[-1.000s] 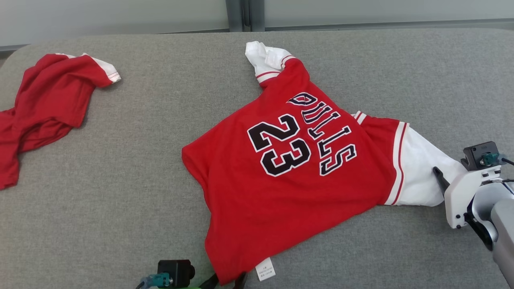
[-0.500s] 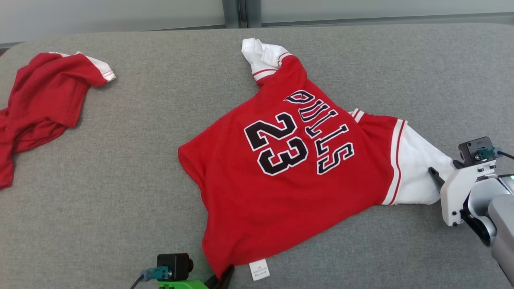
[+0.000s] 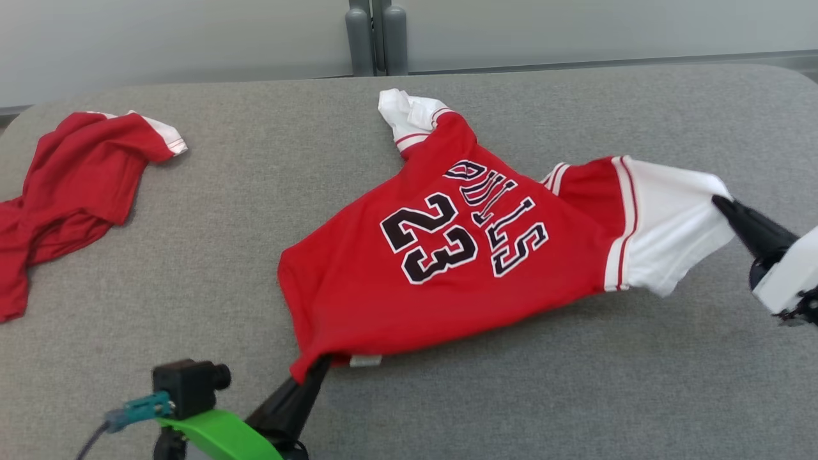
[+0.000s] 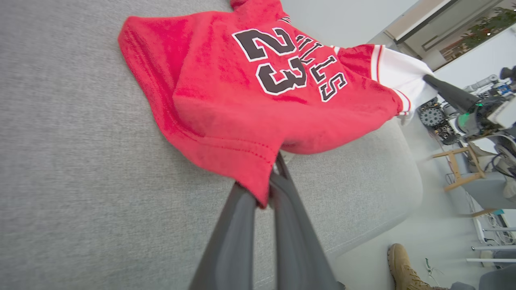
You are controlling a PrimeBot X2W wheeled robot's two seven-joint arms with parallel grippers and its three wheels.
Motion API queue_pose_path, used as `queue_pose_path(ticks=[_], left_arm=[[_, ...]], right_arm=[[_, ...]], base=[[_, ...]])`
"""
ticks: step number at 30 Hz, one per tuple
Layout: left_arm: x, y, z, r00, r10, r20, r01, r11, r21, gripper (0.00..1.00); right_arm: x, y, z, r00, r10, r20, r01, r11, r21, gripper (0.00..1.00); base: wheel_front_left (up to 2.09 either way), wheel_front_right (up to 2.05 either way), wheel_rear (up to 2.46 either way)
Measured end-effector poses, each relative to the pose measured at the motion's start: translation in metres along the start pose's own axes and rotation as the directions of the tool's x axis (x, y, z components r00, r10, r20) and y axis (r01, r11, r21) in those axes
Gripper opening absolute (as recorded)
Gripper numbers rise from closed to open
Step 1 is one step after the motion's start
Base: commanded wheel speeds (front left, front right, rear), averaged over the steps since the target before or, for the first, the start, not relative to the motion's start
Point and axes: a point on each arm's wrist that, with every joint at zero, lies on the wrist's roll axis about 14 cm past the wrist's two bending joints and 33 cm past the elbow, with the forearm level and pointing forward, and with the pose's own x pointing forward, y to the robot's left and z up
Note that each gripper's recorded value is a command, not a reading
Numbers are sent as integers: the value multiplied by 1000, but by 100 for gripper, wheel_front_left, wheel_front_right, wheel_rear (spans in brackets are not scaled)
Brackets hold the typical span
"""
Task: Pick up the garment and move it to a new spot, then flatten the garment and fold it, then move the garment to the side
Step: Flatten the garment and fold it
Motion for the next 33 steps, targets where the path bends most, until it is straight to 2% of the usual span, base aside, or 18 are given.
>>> queue_pose_path(ticks=[5, 8, 11, 14, 16, 18, 21, 24, 26, 29, 33], left_arm=[[-20, -42, 77, 978, -128, 167, 107, 986, 127, 0], [-30, -76, 116, 946, -237, 221, 180, 951, 252, 0], [-35, -105, 149, 908, -338, 249, 248, 911, 330, 0], [-31, -121, 177, 894, -380, 236, 260, 871, 416, 0], [-19, -127, 188, 896, -399, 197, 286, 856, 430, 0], [-2, -126, 202, 914, -379, 145, 272, 837, 475, 0], [31, -121, 216, 939, -337, 69, 260, 828, 496, 0], [67, -115, 247, 953, -292, 86, 199, 812, 548, 0], [91, -111, 278, 952, -264, 154, 125, 797, 591, 0], [132, -102, 316, 937, -238, 254, 41, 801, 597, 0], [175, -86, 369, 875, -236, 422, -64, 808, 585, 0]], right_arm=[[-41, 20, 80, 972, 76, 224, -81, 997, 13, 0], [-72, 31, 122, 929, 106, 354, -116, 993, 7, 0], [-95, 36, 153, 888, 113, 445, -127, 992, 2, 0], [-107, 41, 183, 855, 124, 504, -130, 991, -24, 0], [-106, 42, 197, 853, 116, 509, -103, 993, -55, 0], [-97, 43, 208, 862, 106, 495, -76, 994, -79, 0], [-73, 43, 226, 882, 75, 464, -26, 993, -111, 0], [-44, 37, 247, 892, 13, 453, 53, 990, -134, 0], [-27, 33, 270, 867, -33, 496, 121, 982, -146, 0], [7, 31, 300, 822, -76, 565, 199, 967, -161, 0], [58, 46, 336, 718, -45, 695, 209, 966, -154, 0]], base=[[0, 0, 0], [0, 0, 0], [0, 0, 0], [0, 0, 0], [0, 0, 0], [0, 0, 0], [0, 0, 0], [0, 0, 0], [0, 0, 0], [0, 0, 0], [0, 0, 0]])
